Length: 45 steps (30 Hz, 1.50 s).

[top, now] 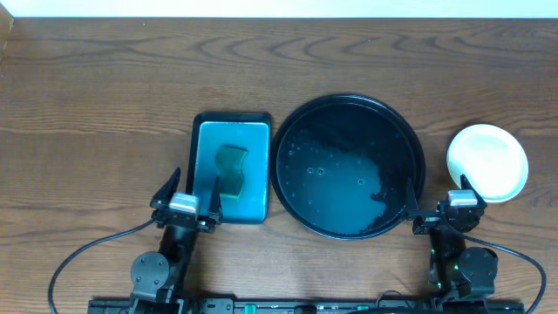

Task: Clean dirty plates on tray and stack at the side

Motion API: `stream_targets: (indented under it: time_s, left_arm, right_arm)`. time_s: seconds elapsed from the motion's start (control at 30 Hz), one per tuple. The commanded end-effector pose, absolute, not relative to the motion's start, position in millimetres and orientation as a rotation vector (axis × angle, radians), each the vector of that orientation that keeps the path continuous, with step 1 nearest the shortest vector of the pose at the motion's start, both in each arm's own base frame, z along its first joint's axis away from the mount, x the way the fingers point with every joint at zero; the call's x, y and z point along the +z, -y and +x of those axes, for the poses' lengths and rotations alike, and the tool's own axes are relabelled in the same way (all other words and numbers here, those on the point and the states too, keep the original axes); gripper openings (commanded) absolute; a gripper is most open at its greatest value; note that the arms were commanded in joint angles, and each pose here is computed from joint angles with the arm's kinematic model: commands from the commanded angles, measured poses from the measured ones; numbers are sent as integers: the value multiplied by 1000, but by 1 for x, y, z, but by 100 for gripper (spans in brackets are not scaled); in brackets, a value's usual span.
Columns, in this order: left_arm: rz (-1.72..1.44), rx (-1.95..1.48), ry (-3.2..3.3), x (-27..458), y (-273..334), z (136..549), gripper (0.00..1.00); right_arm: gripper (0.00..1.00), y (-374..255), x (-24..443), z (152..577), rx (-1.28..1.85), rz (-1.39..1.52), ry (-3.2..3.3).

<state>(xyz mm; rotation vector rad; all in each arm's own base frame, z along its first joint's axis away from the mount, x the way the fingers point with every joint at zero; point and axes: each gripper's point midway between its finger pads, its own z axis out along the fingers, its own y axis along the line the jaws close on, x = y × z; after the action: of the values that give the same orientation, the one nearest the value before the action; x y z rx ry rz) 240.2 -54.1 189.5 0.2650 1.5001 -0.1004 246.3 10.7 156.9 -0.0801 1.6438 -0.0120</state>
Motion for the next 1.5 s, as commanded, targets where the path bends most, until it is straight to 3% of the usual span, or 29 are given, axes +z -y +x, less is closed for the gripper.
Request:
stream_targets:
  time_s: [0.0, 0.2, 1.47]
  left_arm:
    - [387, -32, -1520, 175, 59, 239, 75]
    - [334, -93, -1685, 139, 57, 237, 75]
    - [119, -147, -1720, 137, 42, 240, 76]
  right_arm:
    - [99, -9, 157, 246, -26, -81, -1643]
    - [99, -9, 157, 246, -26, -81, -1643]
    - [99, -9, 157, 246, -26, -81, -1643]
